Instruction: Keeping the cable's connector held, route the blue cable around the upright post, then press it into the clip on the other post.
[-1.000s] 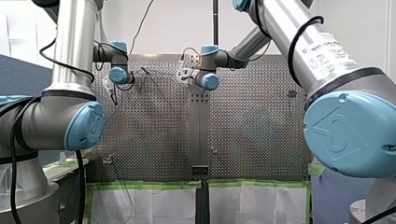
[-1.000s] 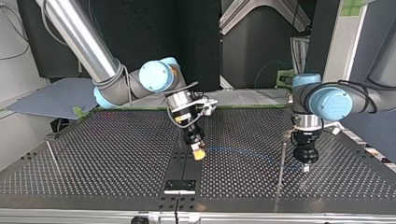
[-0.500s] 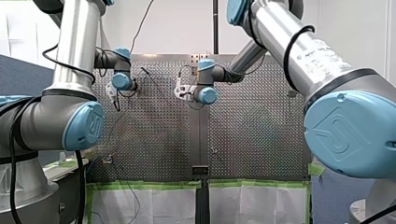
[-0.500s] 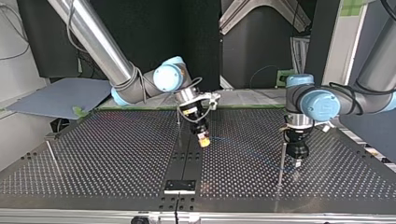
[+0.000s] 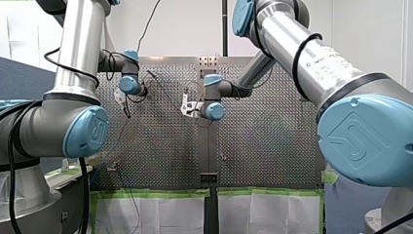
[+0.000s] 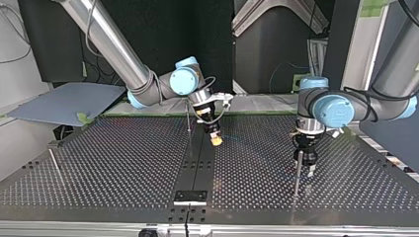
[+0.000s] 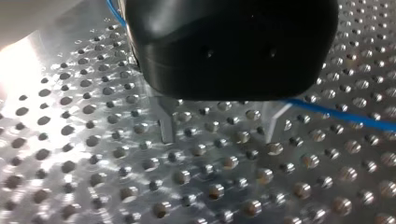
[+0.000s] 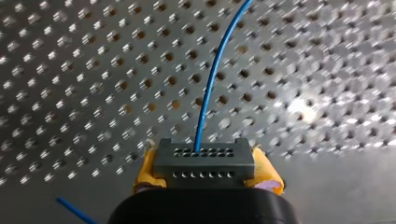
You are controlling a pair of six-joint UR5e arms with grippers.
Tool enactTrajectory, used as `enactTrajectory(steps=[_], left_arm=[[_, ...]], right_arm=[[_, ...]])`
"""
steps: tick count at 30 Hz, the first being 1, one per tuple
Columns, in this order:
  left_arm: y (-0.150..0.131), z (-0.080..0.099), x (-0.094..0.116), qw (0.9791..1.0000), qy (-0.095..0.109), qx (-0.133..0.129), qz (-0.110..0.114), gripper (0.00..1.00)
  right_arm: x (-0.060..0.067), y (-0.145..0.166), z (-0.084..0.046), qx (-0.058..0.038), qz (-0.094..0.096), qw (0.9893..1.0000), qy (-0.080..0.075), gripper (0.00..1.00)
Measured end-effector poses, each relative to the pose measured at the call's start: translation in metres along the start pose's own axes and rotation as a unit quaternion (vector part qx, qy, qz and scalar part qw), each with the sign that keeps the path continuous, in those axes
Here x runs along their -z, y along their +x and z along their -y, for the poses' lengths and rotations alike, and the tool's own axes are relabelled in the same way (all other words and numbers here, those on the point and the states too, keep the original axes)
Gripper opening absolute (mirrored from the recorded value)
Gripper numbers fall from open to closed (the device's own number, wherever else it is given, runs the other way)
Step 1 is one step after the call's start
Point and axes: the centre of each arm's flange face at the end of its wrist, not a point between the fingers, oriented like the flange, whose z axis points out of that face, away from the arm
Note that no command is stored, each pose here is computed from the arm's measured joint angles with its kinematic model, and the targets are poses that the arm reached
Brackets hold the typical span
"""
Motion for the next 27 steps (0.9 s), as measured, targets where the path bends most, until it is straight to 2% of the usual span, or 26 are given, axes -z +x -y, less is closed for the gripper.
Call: enactTrajectory(steps=[2,6,17,23,27], left_arm=[[0.006,0.000,-0.001,0.9999,0.006,0.009,-0.008,1.00],[0.025,-0.005,-0.005,0.9993,0.007,0.022,-0.029,1.00],[0.033,-0.007,-0.006,0.9991,0.005,0.025,-0.034,1.00],[0.033,-0.007,-0.006,0.9992,0.004,0.024,-0.033,1.00],[0.033,-0.007,-0.006,0.9992,0.002,0.024,-0.032,1.00]], right_arm=[[0.001,-0.005,-0.002,0.0003,0.005,1.0000,-0.003,0.00],[0.004,-0.017,-0.005,0.0014,0.014,0.9999,-0.006,0.00],[0.007,-0.053,-0.006,0.0015,0.038,0.9992,-0.008,0.00],[0.011,-0.092,-0.008,0.0019,0.063,0.9979,-0.014,0.00],[0.016,-0.121,-0.012,0.0039,0.083,0.9962,-0.028,0.00]])
